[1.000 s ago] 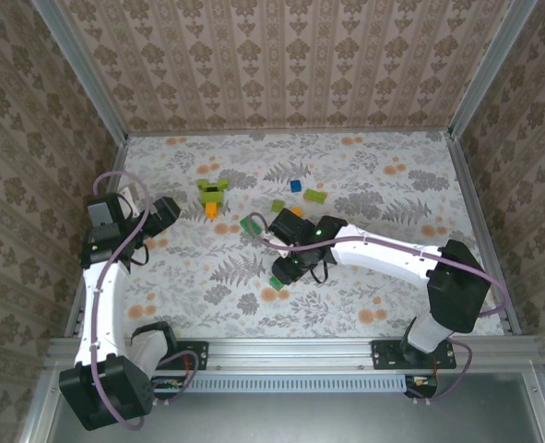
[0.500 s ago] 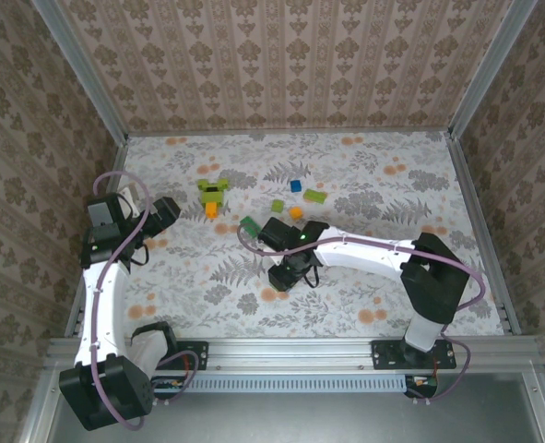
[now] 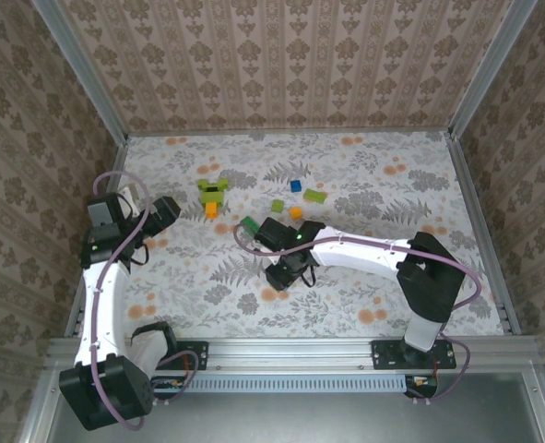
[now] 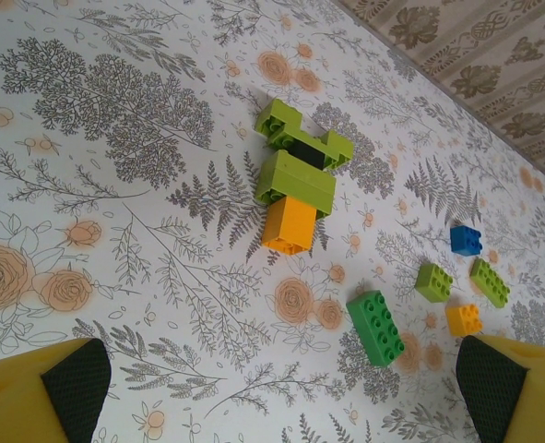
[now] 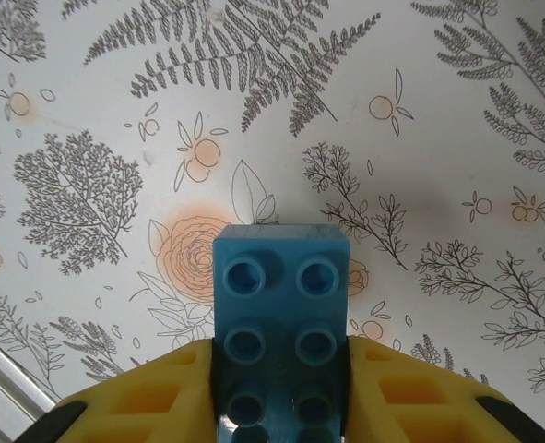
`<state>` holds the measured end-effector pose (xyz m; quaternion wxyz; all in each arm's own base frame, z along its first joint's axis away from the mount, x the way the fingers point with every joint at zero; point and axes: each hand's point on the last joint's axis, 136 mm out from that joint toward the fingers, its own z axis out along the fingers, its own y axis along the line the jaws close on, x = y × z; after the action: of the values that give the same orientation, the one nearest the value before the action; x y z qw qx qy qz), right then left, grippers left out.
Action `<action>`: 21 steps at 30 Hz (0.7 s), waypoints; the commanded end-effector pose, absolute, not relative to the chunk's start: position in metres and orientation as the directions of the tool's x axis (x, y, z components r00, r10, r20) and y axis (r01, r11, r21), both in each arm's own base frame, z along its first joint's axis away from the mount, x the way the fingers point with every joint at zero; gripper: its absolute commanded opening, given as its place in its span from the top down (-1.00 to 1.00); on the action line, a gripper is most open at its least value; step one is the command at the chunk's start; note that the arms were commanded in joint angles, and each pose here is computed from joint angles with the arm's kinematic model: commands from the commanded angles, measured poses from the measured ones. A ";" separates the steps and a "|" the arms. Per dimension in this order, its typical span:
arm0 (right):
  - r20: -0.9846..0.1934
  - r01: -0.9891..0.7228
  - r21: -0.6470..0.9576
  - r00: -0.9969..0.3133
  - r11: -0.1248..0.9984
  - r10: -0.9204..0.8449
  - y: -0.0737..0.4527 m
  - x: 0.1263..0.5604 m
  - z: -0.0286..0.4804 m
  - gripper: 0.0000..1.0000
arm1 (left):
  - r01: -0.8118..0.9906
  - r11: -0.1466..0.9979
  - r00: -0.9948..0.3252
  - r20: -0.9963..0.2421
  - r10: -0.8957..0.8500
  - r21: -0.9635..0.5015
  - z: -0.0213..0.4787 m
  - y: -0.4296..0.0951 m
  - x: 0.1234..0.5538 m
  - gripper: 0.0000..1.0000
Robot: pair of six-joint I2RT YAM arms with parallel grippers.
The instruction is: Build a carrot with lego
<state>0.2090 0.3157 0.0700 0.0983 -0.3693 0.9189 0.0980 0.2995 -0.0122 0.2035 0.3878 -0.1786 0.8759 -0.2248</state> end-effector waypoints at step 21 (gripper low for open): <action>-0.154 -0.715 0.011 -0.692 0.699 -0.705 0.301 0.205 0.042 0.36 | -0.126 0.832 -0.643 -0.594 -0.483 -0.540 0.200 -0.014 0.300 -1.00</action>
<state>0.2135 0.3229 0.0673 0.1080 -0.3753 0.9162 0.0896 0.3002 -0.0127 0.2043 0.3894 -0.1770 0.8752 -0.2262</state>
